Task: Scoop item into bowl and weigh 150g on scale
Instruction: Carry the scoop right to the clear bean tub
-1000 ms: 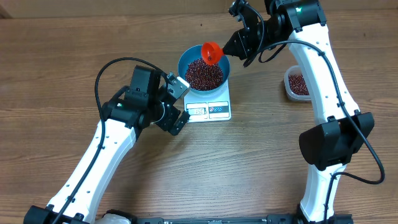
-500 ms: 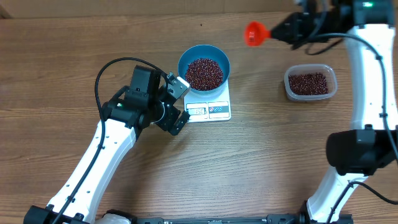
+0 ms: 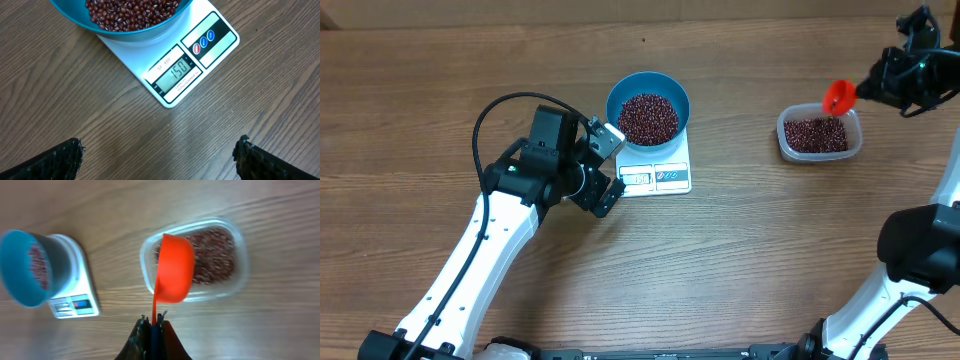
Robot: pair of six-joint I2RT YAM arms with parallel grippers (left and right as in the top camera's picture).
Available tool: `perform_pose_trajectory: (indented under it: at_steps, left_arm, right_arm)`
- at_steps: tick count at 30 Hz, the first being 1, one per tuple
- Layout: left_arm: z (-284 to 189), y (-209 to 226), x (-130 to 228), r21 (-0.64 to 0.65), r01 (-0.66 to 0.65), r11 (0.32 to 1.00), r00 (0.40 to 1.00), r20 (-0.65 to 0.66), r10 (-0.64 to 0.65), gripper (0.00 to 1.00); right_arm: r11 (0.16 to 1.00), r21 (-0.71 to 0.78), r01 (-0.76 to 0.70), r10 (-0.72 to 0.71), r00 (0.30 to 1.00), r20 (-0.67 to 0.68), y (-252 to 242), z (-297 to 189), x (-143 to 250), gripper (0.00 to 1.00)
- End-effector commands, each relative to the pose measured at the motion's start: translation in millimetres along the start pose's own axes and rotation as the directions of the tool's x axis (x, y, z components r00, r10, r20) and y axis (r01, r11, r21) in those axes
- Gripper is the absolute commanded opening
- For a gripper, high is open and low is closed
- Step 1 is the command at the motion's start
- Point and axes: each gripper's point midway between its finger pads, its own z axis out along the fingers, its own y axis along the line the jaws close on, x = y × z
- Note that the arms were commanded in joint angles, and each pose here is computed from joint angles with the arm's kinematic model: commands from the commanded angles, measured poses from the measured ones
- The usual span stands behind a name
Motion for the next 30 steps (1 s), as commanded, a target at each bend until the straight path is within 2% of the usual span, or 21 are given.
perform_pose_trajectory:
  at_steps: [1, 10, 13, 21, 30]
  left_arm:
    - [-6.0, 0.6, -2.2, -0.005, 0.01, 1.0, 1.0, 0.02, -0.01, 1.0]
    - [-6.0, 0.7, -2.3, -0.005, 0.01, 1.0, 1.0, 0.02, -0.01, 1.0]
    - [-6.0, 0.6, -2.2, -0.005, 0.01, 1.0, 1.0, 0.02, -0.01, 1.0]
    - [-6.0, 0.6, -2.2, -0.005, 0.01, 1.0, 1.0, 0.02, -0.01, 1.0]
    - [-6.0, 0.6, -2.3, -0.005, 0.01, 1.0, 1.0, 0.02, -0.01, 0.99]
  right_arm:
    - [0.989, 0.144, 0.017, -0.016, 1.0, -0.005, -14.1, -8.4, 6.8, 0.04]
    - [0.959, 0.266, 0.1, -0.081, 0.993, -0.082, -12.8, 19.0, 14.0, 0.04]
    - [0.922, 0.361, 0.144, -0.123, 0.989, -0.081, -8.5, 21.1, 9.1, 0.04]
    - [0.756, 0.609, 0.241, -0.218, 0.969, -0.114, -3.8, 11.9, 3.0, 0.04]
    - [0.755, 0.603, 0.257, -0.23, 0.965, -0.123, 3.4, 14.4, 5.3, 0.04]
